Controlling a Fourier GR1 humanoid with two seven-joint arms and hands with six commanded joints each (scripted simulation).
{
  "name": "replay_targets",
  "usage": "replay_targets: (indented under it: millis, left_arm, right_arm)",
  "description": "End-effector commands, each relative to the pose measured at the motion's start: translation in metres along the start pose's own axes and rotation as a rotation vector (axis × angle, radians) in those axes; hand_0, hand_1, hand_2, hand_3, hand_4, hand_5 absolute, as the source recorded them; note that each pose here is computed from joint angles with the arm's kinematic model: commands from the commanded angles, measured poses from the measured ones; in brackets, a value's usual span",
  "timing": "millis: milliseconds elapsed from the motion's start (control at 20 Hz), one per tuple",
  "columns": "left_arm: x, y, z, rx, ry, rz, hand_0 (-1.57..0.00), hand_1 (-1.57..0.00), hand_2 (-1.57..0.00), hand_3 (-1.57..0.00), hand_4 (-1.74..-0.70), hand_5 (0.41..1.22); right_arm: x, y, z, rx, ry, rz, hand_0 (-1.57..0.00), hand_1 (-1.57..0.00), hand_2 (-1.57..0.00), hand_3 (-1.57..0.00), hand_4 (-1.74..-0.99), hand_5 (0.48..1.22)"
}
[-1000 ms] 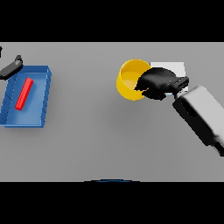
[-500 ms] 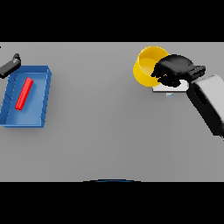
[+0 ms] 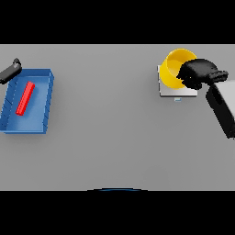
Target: Pick up the red beaker and tilt it to pour out 1 green nut into yellow bowl. Pick up the yellow bowl and place it on the metallic measuring scale.
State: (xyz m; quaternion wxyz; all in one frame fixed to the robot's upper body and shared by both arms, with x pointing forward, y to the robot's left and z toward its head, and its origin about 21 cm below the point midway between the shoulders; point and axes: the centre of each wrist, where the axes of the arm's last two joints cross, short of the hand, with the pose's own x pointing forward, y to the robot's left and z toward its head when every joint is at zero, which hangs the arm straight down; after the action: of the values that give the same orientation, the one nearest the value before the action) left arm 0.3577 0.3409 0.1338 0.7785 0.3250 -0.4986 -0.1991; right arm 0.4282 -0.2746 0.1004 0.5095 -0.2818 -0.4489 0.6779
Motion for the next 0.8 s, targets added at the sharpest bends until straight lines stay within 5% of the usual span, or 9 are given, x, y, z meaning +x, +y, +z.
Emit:
replay_targets:
  millis: [0,250,350,400,500,750]
  left_arm:
    - [0.002,0.002,-0.002,0.001,0.004,0.004,0.00,0.00,0.00,0.00,-0.85,0.780]
    - [-0.001,0.002,-0.004,0.007,0.011,-0.001,0.00,0.00,0.00,0.00,-0.84,0.776]
    - [0.004,0.008,-0.008,0.007,0.005,0.000,0.00,0.00,0.00,0.00,-0.84,0.771]
    - [0.001,0.003,-0.006,-0.005,0.001,0.005,0.00,0.00,0.00,0.00,-0.84,0.772]
    - [0.001,0.004,-0.007,0.003,0.008,0.006,0.00,0.00,0.00,0.00,-0.84,0.775]
    - [-0.001,0.001,-0.005,-0.002,0.014,0.006,0.00,0.00,0.00,0.00,-0.85,0.766]
  right_arm:
    - [-0.002,0.001,0.001,0.002,0.001,0.000,-1.48,-1.31,-1.40,-1.54,-1.730,1.221]
    - [-0.005,0.005,-0.006,0.012,0.005,-0.005,-1.40,-1.21,-1.32,-1.56,-1.730,1.221]
    - [-0.008,0.003,-0.006,0.007,0.021,-0.017,-1.42,-1.23,-1.40,-1.54,-1.728,1.221]
    - [-0.006,0.005,-0.008,0.011,0.026,-0.032,-1.40,-1.18,-1.29,-1.54,-1.670,1.221]
    - [-0.010,0.008,-0.006,0.031,0.026,-0.050,-1.32,-1.04,-1.04,-1.24,-1.621,1.155]
    - [-0.008,0.005,-0.009,0.064,0.046,-0.089,-0.71,-0.52,-0.52,-0.72,-1.540,0.923]
